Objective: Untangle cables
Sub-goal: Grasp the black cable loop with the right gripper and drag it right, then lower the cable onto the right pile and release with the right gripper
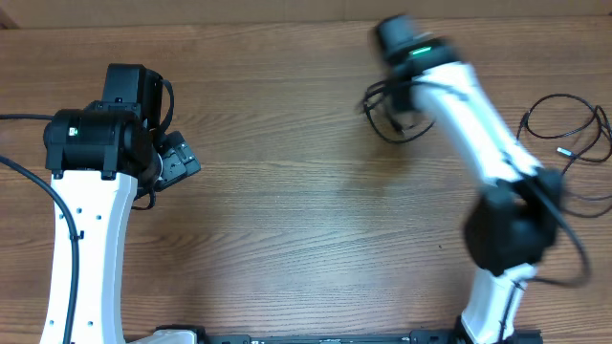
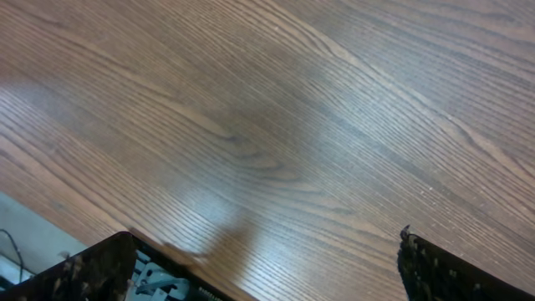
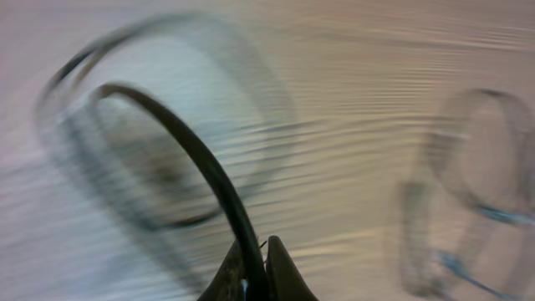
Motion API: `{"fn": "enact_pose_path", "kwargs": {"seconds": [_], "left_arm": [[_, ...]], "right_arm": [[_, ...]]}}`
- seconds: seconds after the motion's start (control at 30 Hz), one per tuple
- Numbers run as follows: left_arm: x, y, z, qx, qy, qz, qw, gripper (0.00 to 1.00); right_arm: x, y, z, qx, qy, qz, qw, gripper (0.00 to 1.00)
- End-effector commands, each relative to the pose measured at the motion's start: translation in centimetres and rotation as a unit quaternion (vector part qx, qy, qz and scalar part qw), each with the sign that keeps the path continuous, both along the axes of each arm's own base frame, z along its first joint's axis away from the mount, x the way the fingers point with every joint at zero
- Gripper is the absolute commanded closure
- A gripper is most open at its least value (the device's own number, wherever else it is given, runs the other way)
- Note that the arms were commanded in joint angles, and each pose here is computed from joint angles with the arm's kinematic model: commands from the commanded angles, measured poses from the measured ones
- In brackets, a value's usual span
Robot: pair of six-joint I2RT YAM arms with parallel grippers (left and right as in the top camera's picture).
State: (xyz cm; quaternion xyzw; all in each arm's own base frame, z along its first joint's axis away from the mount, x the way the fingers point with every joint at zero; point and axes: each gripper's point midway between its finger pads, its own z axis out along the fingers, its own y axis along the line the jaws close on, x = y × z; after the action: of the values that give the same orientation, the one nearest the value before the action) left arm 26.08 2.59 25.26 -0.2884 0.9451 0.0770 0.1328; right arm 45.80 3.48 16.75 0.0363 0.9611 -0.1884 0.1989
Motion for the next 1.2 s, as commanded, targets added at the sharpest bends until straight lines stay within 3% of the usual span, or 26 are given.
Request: {"fn": "enact_pose_path", "kwargs": {"seconds": [0.0,0.23,0.37,0.57,0.77,0.8,0.9,1.17], "left_arm": [[0.2,-0.4,-0.2,-0.012,-0.003,-0.002,1.000,0.00],[0.8,-1.0,-0.1,-0.027,-0.015,-0.005,1.000,0.00],[0.8,-0.9,-0.1,-0.027,-0.015,-0.006,1.000,0.01],[0.8,-1.0,-0.1,-0.027,-0.015,-0.006,0.999,0.00],[0.8,-1.0,-0.1,-0.027,-0.015,-0.006,1.000,0.00],[0.8,-1.0,-0.1,-0.026,-0.015,-0.008,1.000,0.00],[0.8,-1.0,-0.1,-0.025,-0.013,-0.015,0.999,0.01],[2.3,-1.1,0.3,-0.025,-0.043,-0.020,0.999,0.01]], "right_arm": [[-1.1,-7.6,6.3,-0.015,-0.073,-0.097,0.993,0.96],[-5.7,-20.1,10.8,-0.017,-0.128,-0.244,0.961,0.96],[-8.3,-24.4,11.9,0.022,-0.169,-0.334,0.927,0.96],[-7.0,-23.6,10.9,0.154,-0.184,-0.310,0.920,0.96],[-6.5,-23.1,9.9,0.171,-0.168,-0.297,0.924,0.90],[-6.5,-23.1,9.8,0.171,-0.166,-0.298,0.924,0.84],[-6.6,-23.2,9.6,0.171,-0.163,-0.300,0.924,0.51],[-7.3,-20.8,8.6,0.219,-0.124,-0.278,0.927,0.03]]}}
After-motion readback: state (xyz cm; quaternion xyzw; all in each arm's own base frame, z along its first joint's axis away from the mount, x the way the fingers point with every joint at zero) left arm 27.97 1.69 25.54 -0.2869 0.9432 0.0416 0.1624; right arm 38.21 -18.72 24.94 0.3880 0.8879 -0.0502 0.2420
